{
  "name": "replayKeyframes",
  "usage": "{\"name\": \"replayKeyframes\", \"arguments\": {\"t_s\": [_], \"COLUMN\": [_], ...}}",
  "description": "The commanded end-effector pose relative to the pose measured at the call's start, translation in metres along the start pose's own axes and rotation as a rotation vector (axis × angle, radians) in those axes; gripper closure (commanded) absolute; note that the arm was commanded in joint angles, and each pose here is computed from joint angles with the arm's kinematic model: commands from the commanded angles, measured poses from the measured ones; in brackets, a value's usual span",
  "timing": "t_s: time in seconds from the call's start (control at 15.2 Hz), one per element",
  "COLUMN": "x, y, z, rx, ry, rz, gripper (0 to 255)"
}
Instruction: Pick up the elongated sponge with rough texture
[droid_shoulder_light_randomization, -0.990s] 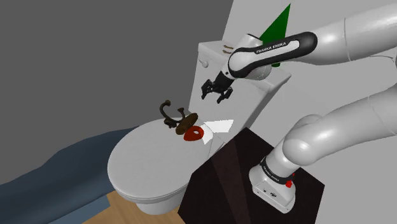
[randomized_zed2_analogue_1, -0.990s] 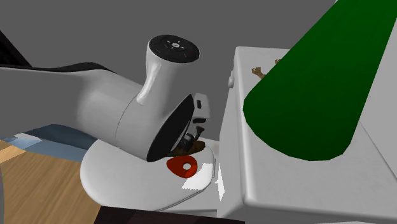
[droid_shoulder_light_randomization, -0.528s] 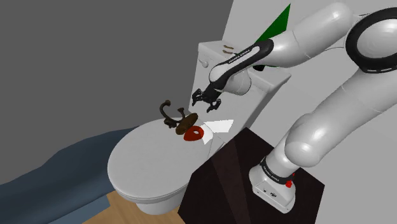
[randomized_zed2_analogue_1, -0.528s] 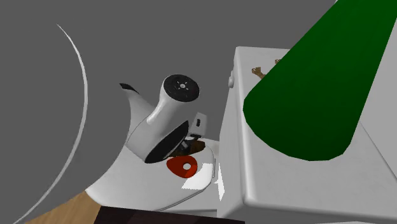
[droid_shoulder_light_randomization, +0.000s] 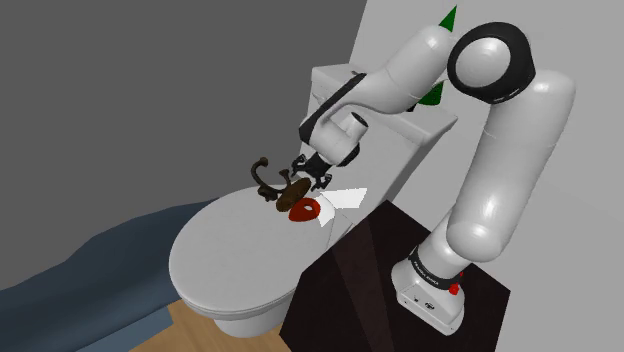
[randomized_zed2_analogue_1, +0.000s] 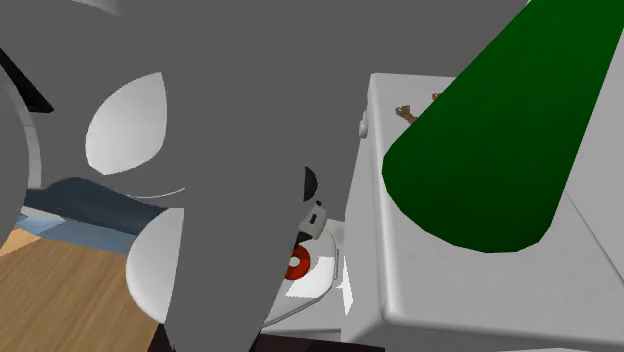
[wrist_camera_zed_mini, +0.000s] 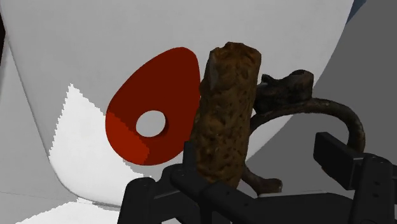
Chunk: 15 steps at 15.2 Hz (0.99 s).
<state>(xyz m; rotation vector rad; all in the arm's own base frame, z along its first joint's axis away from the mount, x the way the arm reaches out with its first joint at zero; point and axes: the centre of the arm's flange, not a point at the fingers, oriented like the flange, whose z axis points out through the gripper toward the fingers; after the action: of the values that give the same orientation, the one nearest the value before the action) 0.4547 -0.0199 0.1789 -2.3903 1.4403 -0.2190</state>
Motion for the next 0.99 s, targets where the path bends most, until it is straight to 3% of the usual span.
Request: {"name": "replayKeyframes", "arguments": {"t_s": [0.0, 0.66, 0.73, 0.92], "x": [0.004, 0.005, 0.005, 0.005], "y": [0.004, 0.018, 0.018, 0.018], "z": [0.024, 0.061, 0.062, 0.062], "rx": [0.014, 0.014, 0.014, 0.014], "ry": [0.008, 0.008, 0.008, 0.008], "rz": [0.074, 0.074, 0.074, 0.074], "gripper": [0, 0, 255, 255]}}
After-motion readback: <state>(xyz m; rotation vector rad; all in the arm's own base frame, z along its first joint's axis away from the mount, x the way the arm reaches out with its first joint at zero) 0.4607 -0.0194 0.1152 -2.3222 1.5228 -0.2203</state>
